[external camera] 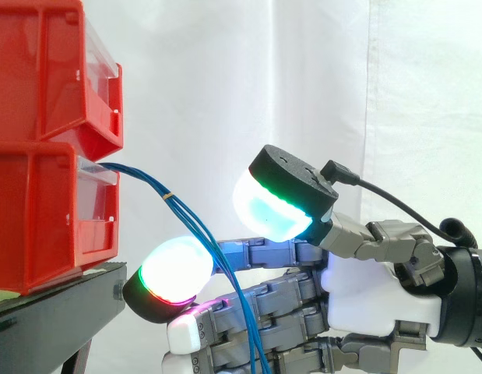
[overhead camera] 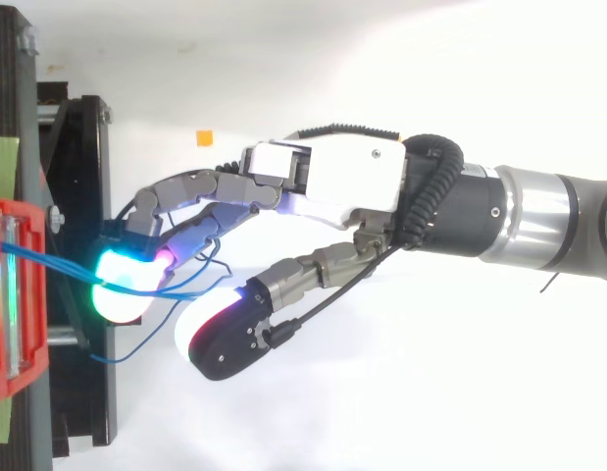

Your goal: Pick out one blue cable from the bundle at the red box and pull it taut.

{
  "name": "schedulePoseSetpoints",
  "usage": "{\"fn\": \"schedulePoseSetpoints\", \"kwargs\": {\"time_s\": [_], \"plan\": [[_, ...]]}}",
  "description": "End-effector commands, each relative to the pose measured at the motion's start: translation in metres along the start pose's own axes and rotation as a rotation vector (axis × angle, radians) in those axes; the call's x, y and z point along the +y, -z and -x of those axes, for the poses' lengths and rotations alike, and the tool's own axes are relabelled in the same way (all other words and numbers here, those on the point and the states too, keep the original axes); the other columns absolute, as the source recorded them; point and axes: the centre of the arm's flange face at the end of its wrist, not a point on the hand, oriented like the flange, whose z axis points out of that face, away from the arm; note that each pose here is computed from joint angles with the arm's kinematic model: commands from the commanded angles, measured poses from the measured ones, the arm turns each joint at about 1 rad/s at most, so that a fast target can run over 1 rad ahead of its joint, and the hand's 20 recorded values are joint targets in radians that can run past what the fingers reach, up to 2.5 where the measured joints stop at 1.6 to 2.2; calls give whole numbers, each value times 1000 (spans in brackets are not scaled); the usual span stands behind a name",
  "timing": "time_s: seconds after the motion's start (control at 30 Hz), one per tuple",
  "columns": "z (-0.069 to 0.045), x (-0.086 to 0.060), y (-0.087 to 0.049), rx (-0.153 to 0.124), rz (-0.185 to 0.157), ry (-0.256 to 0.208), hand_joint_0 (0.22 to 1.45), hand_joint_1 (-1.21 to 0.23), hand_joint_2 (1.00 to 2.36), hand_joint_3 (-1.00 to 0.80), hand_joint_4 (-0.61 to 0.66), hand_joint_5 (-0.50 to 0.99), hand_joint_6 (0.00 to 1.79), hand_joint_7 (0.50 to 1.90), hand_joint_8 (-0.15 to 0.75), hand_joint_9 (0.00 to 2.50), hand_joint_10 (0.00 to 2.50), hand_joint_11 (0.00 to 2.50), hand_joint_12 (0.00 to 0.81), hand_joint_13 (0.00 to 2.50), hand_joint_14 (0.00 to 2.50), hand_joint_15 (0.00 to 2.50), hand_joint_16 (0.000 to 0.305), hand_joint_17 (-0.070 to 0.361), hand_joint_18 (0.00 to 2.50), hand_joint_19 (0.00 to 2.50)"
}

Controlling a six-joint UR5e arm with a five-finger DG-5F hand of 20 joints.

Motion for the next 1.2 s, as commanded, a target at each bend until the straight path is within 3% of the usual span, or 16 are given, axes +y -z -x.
{"fn": "schedulePoseSetpoints", "kwargs": {"time_s": [0.0,0.7,0.9,1.17], "plan": [[0,0,0,0,-1,0,575,-583,1005,-446,113,-105,501,1095,247,722,15,351,283,626,11,307,39,89,535,549],[6,0,0,-8,3,-10,583,-551,1008,-416,93,-94,501,1131,258,766,14,368,278,652,12,315,38,86,550,568],[4,0,0,-7,3,-10,604,-549,1013,-364,67,-89,500,1186,255,775,14,376,282,666,12,324,39,87,570,566],[-1,2,-1,-4,6,-10,556,-556,1004,-458,111,-96,501,1142,263,772,16,372,291,677,12,331,41,91,574,568]]}}
